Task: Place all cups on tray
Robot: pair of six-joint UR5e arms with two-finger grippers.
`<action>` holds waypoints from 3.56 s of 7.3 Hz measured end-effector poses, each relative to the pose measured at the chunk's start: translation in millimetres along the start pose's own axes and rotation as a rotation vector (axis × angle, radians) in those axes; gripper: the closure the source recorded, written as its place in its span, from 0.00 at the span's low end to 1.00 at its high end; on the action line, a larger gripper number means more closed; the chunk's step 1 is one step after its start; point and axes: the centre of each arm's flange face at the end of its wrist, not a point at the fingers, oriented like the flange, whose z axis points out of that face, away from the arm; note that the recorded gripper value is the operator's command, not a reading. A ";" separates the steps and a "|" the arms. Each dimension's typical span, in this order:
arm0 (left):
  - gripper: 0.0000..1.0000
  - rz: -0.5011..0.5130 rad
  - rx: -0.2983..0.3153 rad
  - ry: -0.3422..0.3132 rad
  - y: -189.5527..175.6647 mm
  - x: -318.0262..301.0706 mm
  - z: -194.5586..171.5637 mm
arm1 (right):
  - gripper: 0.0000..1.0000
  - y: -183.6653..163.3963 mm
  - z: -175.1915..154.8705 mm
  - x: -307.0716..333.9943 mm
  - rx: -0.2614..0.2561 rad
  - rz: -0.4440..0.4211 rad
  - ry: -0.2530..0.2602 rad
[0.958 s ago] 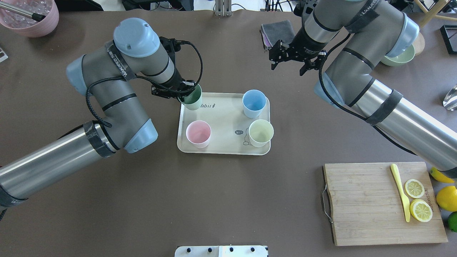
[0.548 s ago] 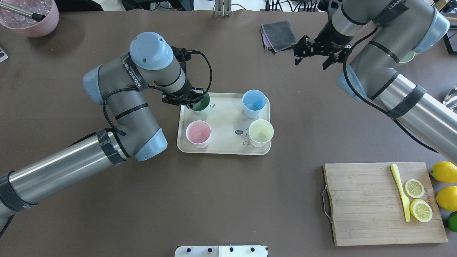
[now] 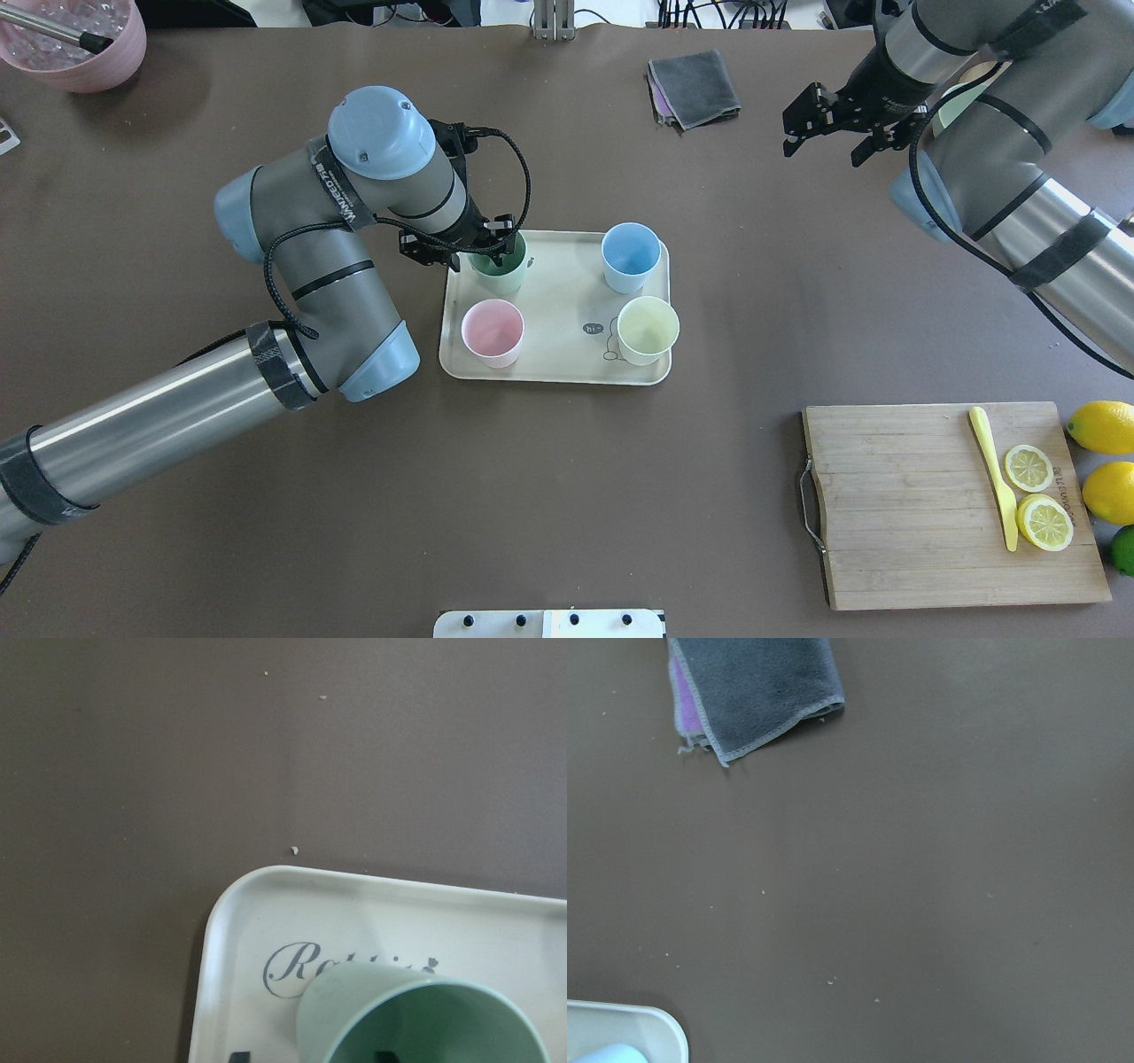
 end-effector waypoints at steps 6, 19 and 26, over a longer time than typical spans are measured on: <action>0.02 0.058 0.091 -0.017 -29.2 -113.4 -169.5 | 0.00 38.5 -31.0 119.8 0.011 -0.033 0.029; 0.02 0.115 0.103 -0.149 -58.4 -591.0 -265.2 | 0.00 117.7 -127.1 408.7 0.098 0.025 0.098; 0.02 0.124 0.076 -0.170 -19.7 -641.0 -262.7 | 0.00 150.0 -153.3 406.9 -0.019 0.059 0.181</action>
